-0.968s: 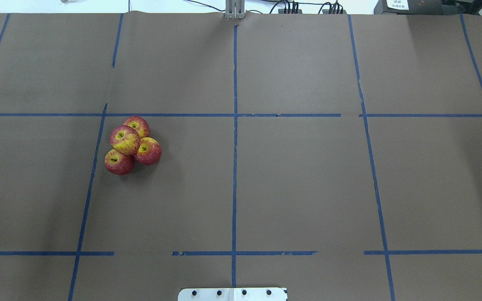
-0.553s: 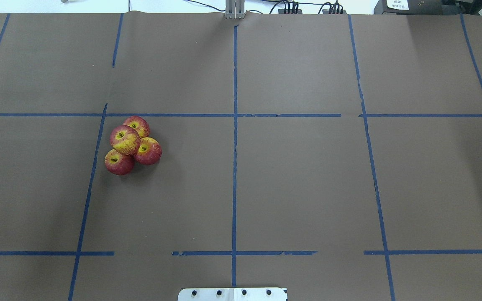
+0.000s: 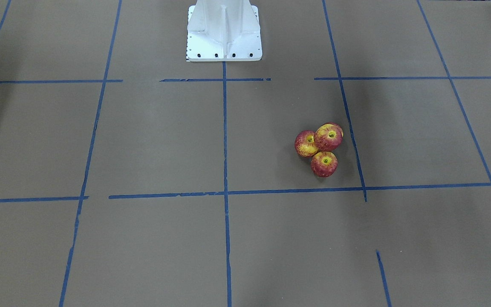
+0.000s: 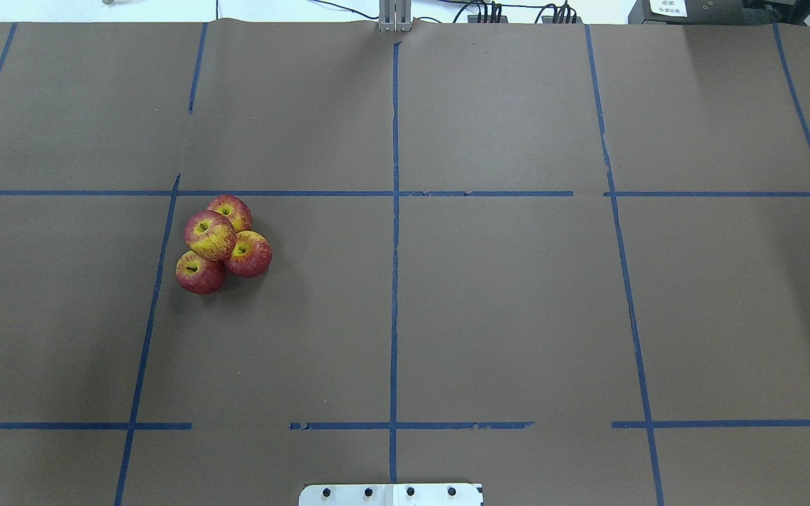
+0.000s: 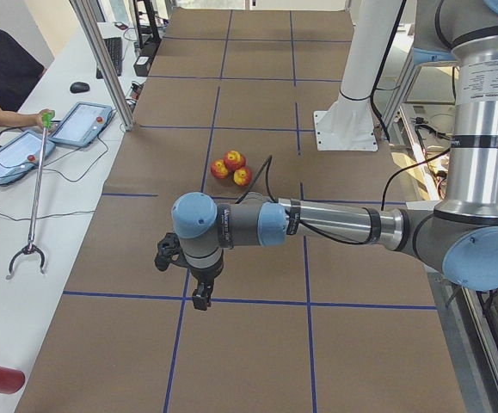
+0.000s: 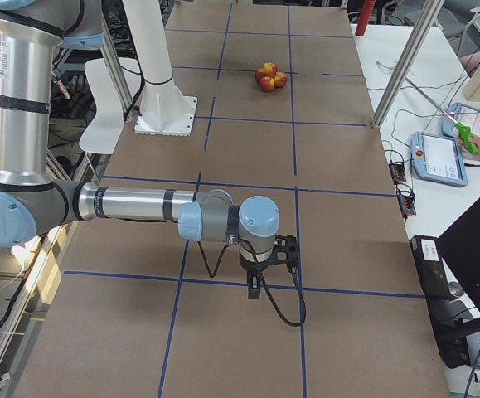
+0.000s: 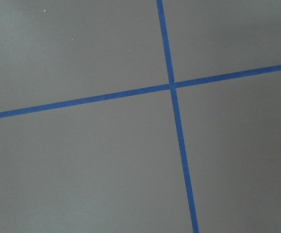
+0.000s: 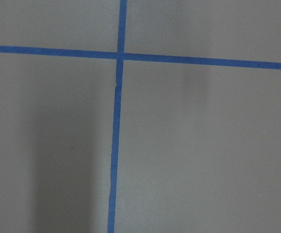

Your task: Stack apples

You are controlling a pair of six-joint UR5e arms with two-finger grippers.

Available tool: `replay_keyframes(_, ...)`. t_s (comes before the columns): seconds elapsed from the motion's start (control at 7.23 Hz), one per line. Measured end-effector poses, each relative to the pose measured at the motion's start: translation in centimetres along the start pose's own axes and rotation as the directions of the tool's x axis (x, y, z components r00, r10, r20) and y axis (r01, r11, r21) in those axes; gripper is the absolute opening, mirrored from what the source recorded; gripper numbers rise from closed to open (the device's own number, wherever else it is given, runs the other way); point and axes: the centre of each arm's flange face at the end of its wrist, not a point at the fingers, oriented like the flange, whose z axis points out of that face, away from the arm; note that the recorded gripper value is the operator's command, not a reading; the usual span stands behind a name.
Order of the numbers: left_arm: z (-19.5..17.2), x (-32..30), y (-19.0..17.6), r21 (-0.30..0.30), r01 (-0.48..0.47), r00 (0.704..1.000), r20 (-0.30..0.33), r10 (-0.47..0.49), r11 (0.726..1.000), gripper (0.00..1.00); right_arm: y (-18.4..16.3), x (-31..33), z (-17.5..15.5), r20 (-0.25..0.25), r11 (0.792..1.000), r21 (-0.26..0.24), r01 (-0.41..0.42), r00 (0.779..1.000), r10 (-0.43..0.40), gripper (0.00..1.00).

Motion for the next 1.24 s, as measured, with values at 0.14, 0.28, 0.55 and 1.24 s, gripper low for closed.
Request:
replay_keyframes(0.14, 0.5, 0.0, 0.4, -0.005, 0.0, 1.0, -0.004, 0.0, 1.0, 1.0, 0.0, 0.0, 0.0, 0.0, 1.0, 0.0, 0.0, 1.0, 0.0, 1.0)
replay_keyframes(0.28, 0.8, -0.1, 0.7, -0.009, 0.004, 1.0, -0.006, -0.004, 1.0, 1.0, 0.0, 0.0, 0.0, 0.001, 1.0, -0.001, -0.001, 1.0, 0.001, 1.0)
replay_keyframes(0.55, 0.6, -0.1, 0.4, -0.015, 0.006, 1.0, -0.006, -0.006, 1.0, 1.0, 0.0, 0.0, 0.0, 0.001, 1.0, 0.0, 0.0, 1.0, 0.0, 1.0)
replay_keyframes(1.24, 1.2, -1.1, 1.7, -0.039, 0.063, 0.998, -0.013, -0.064, 0.997, 1.0, 0.0, 0.0, 0.0, 0.0, 1.0, 0.0, 0.0, 1.0, 0.0, 1.0)
